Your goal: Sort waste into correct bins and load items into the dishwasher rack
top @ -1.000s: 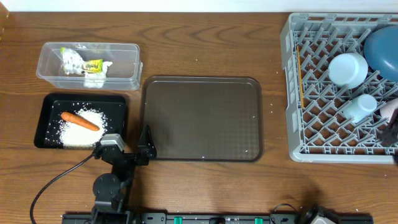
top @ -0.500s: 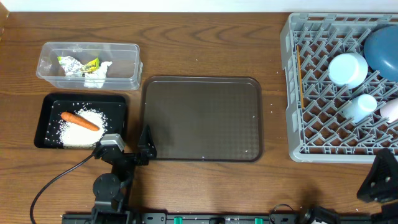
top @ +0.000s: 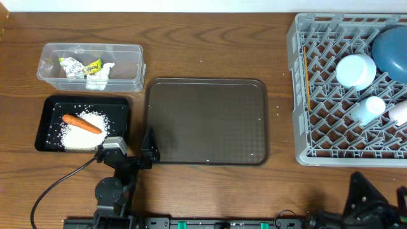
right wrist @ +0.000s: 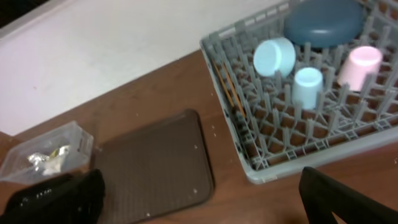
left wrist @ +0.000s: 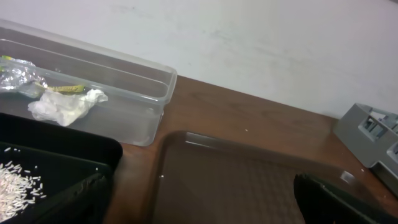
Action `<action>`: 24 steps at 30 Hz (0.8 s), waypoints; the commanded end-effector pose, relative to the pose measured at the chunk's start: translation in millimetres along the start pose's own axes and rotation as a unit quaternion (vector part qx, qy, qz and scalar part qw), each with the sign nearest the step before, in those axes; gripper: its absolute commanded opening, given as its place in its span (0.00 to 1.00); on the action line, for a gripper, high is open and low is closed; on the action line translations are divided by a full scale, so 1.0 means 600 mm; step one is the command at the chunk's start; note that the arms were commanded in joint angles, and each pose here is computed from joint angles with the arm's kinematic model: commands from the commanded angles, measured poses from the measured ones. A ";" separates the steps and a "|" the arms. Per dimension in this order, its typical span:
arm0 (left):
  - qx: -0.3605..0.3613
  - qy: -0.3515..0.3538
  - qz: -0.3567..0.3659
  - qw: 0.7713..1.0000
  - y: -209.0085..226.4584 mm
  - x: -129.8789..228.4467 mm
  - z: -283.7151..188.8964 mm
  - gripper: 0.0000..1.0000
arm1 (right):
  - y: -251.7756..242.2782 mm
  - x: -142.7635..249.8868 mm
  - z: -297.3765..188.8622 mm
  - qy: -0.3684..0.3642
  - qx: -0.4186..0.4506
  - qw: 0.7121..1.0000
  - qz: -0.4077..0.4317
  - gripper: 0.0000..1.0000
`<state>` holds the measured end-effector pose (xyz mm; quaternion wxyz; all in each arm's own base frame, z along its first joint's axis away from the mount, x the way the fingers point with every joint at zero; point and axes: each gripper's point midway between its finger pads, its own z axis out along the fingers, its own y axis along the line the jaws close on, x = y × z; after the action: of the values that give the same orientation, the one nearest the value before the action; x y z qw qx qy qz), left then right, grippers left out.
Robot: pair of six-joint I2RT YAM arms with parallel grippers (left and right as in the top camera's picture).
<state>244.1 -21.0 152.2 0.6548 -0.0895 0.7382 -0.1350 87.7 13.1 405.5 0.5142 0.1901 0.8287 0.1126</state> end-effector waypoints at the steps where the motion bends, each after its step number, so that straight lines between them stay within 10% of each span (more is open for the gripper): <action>1: -0.022 0.019 0.002 1.000 0.016 0.022 0.001 0.98 | -0.009 0.031 0.030 0.017 -0.011 1.000 -0.009 0.99; 24: -0.022 0.019 0.002 1.000 0.016 0.022 0.001 0.98 | -0.002 0.185 0.268 -0.077 -0.223 0.968 -0.081 0.99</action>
<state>243.9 -20.3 152.5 0.6546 -0.0908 0.7386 -0.1335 182.6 52.6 259.0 0.6074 0.0322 0.7596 0.2303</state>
